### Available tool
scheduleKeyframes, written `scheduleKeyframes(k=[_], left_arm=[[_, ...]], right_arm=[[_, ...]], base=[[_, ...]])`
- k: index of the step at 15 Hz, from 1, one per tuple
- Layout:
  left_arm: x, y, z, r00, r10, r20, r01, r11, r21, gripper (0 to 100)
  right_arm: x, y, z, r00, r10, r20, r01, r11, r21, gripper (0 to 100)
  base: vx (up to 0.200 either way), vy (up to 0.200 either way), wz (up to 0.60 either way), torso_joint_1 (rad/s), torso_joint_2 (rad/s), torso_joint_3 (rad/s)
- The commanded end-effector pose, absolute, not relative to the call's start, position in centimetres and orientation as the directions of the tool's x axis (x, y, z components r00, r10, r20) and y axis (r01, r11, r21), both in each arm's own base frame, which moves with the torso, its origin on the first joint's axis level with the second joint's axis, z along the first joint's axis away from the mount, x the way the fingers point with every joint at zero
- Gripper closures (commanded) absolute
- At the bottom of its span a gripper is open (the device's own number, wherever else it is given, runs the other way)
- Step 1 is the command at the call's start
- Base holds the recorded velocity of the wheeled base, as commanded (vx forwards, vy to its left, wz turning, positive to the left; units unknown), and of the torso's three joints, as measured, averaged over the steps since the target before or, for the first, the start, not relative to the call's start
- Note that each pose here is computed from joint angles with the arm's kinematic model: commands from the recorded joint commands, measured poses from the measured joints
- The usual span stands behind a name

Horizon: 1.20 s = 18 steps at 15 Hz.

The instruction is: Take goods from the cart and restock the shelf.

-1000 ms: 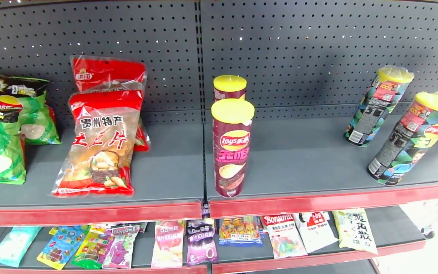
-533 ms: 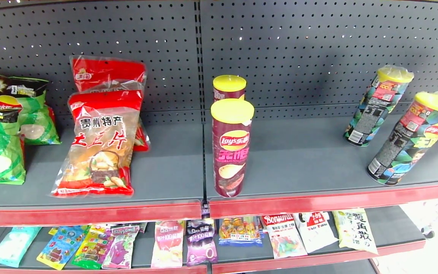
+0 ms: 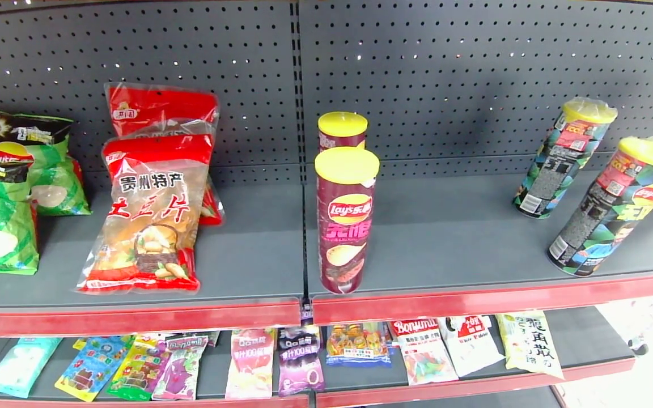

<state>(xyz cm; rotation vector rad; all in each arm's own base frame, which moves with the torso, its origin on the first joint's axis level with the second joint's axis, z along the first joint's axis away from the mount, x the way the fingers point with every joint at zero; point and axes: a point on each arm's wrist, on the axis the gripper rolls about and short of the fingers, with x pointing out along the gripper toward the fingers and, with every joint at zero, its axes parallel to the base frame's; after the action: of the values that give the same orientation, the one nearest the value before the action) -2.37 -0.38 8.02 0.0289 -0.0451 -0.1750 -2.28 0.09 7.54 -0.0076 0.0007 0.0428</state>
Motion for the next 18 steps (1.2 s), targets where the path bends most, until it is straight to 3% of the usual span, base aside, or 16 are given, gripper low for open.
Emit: scheduleKeyframes(k=[1,2,3,6,10,13,16,18], left_arm=[[-2.33,-0.19,8.07,0.995,-0.089,0.043,0.088,0.996,0.019,0],[-2.28,0.1,7.52,0.999,0.04,-0.003,-0.04,0.999,0.019,0],[-2.29,0.11,7.54,0.999,0.044,-0.003,-0.044,0.999,-0.001,0],[-2.29,-0.05,7.54,1.0,-0.028,-0.003,0.028,1.0,0.003,0],[-2.29,-0.05,7.54,1.0,-0.026,-0.003,0.026,1.0,0.001,0],[-2.29,-0.05,7.54,1.0,-0.026,-0.003,0.026,1.0,0.001,0],[-2.29,-0.05,7.54,1.0,-0.026,-0.003,0.026,1.0,0.001,0],[-2.29,-0.05,7.54,1.0,-0.026,-0.003,0.026,1.0,0.003,0]], right_arm=[[-2.27,0.09,7.54,0.999,0.043,-0.003,-0.043,0.999,-0.008,0],[-2.27,0.09,7.54,0.999,0.043,-0.003,-0.043,0.999,-0.008,0],[-2.27,0.09,7.54,0.999,0.041,-0.003,-0.041,0.999,-0.008,0],[-2.27,0.07,7.54,0.999,0.034,-0.003,-0.034,0.999,-0.008,0],[-2.27,0.07,7.54,0.999,0.034,-0.003,-0.034,0.999,-0.006,0],[-2.27,0.07,7.54,0.999,0.034,-0.003,-0.034,0.999,-0.008,0],[-2.27,0.07,7.54,0.999,0.034,-0.003,-0.034,0.999,-0.008,0],[-2.27,0.07,7.54,0.999,0.034,-0.003,-0.034,0.999,-0.008,0]], base=[[0.0,0.0,0.0,0.0,0.0,0.0],[0.0,0.0,0.0,0.0,0.0,0.0],[0.0,0.0,0.0,0.0,0.0,0.0],[0.0,0.0,0.0,0.0,0.0,0.0],[0.0,0.0,0.0,0.0,0.0,0.0],[-0.2,0.0,0.0,0.01,0.0,0.002],[0.0,0.0,0.0,0.0,0.0,0.0],[0.0,-0.2,0.0,0.005,0.01,0.0]])
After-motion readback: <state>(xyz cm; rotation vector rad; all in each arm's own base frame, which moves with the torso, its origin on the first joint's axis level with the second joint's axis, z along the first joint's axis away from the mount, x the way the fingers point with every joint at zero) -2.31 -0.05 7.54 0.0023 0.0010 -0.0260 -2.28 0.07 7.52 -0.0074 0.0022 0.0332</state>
